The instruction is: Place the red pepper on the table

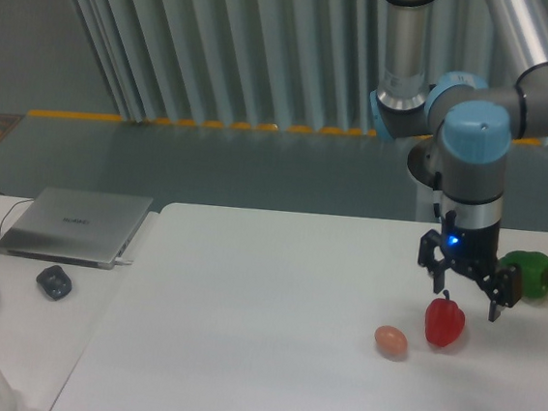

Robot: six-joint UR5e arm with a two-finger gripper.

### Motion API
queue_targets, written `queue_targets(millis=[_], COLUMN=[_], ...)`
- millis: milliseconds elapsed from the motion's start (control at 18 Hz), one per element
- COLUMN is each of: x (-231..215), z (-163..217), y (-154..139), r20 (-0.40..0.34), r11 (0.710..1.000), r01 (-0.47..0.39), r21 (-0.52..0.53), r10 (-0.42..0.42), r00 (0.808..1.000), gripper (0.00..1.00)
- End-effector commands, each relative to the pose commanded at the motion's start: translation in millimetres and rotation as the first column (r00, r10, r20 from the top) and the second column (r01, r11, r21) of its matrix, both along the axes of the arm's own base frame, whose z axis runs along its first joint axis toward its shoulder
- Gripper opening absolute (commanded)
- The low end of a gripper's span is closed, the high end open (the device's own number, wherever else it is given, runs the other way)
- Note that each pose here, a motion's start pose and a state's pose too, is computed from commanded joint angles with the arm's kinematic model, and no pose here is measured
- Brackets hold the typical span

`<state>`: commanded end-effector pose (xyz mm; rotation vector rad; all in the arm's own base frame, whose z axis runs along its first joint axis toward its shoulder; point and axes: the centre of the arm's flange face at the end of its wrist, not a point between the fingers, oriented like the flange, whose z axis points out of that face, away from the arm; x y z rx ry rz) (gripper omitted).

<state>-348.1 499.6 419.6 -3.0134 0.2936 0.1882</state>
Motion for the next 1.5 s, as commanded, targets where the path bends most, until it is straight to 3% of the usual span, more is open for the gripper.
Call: queue_targets(millis=[167, 278, 389, 556, 722, 1000, 1222, 1500], x=[-17, -31, -45, -78, -103, -107, -107, -108], z=[12, 15, 13, 11, 5, -9, -16, -19], y=[-11, -21, -33, -65, -92, -98, -98, -97], r20=[-0.03, -0.049, -0.049, -0.05, -0.024, 0.015, 0.039, 0.044], r11=[0.997, 0.985, 0.976, 0.944, 0.921, 0.915, 0.892, 0.892], r01=[0.079, 0.174, 0.214, 0.321, 0.377, 0.39, 0.438, 0.438], r21=[-0.001, -0.019, -0.037, -0.075, -0.097, -0.106, -0.112, -0.112], r10=[-0.079, -0.175, -0.216, -0.325, -0.381, -0.391, -0.436, -0.436], r00=[0.996, 0.983, 0.975, 0.945, 0.924, 0.92, 0.899, 0.899], gripper=[1.0, 1.0, 1.0, 1.0, 1.0, 1.0, 1.0, 1.0])
